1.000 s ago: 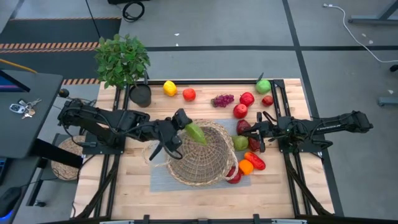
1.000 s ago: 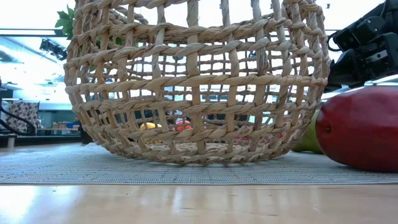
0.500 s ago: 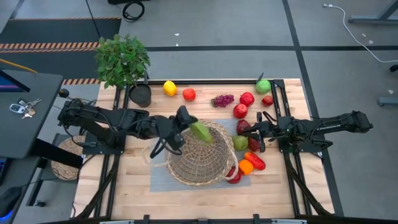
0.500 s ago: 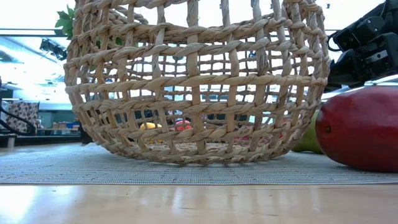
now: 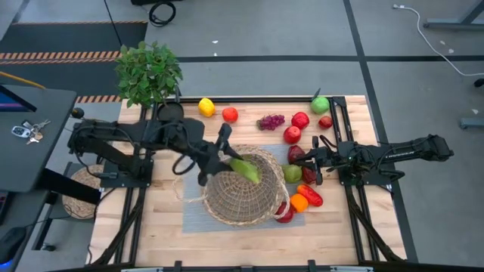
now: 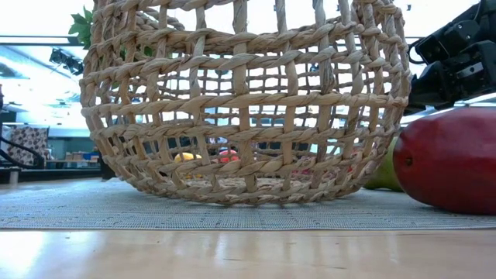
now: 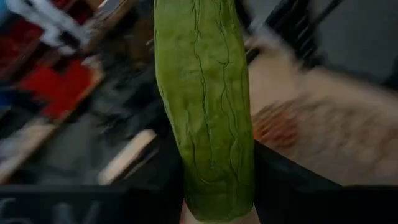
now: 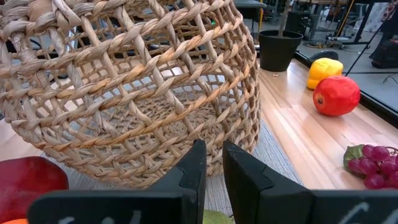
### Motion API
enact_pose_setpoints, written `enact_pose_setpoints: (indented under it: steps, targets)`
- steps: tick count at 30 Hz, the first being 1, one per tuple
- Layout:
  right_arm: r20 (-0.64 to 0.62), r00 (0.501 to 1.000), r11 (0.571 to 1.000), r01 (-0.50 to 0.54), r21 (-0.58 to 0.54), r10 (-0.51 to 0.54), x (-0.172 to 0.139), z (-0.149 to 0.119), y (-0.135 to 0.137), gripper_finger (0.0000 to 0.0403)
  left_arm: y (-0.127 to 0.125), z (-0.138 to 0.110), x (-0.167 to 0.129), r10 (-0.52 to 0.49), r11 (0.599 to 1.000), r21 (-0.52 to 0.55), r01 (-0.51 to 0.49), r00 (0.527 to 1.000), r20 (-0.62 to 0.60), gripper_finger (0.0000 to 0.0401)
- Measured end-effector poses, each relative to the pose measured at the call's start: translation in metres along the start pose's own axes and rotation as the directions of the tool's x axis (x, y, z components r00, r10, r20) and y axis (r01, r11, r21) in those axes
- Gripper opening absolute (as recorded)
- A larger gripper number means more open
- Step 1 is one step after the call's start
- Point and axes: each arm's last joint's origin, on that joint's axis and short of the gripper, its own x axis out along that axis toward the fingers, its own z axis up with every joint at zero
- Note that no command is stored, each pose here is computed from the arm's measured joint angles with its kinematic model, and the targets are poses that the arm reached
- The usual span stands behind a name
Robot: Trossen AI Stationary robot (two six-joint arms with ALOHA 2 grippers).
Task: Build produce basket
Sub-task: Put the cucumber into the basket
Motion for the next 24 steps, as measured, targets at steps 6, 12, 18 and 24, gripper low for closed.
enact_pose_setpoints:
  steps: [6, 12, 18, 24]
  targets:
    - [0.0, 1.0, 1.0, 0.0, 0.0, 0.0, 0.0, 0.0, 0.0, 0.0061, 0.013, -0.005, -0.005, -0.107, 0.954, -0.263, 0.144, 0.982, 0.153, 0.0151]
    - [0.001, 1.0, 1.0, 0.0, 0.0, 0.0, 0.0, 0.0, 0.0, 0.0061, 0.016, -0.011, -0.005, -0.139, 0.772, -0.597, 0.217, 0.975, 0.174, 0.0152]
    - [0.0, 1.0, 1.0, 0.0, 0.0, 0.0, 0.0, 0.0, 0.0, 0.0061, 0.014, -0.011, -0.004, -0.149, 0.734, -0.642, 0.222, 0.975, 0.168, 0.0149]
    - [0.0, 1.0, 1.0, 0.0, 0.0, 0.0, 0.0, 0.0, 0.0, 0.0061, 0.014, -0.011, -0.004, -0.15, 0.735, -0.64, 0.223, 0.974, 0.167, 0.0147]
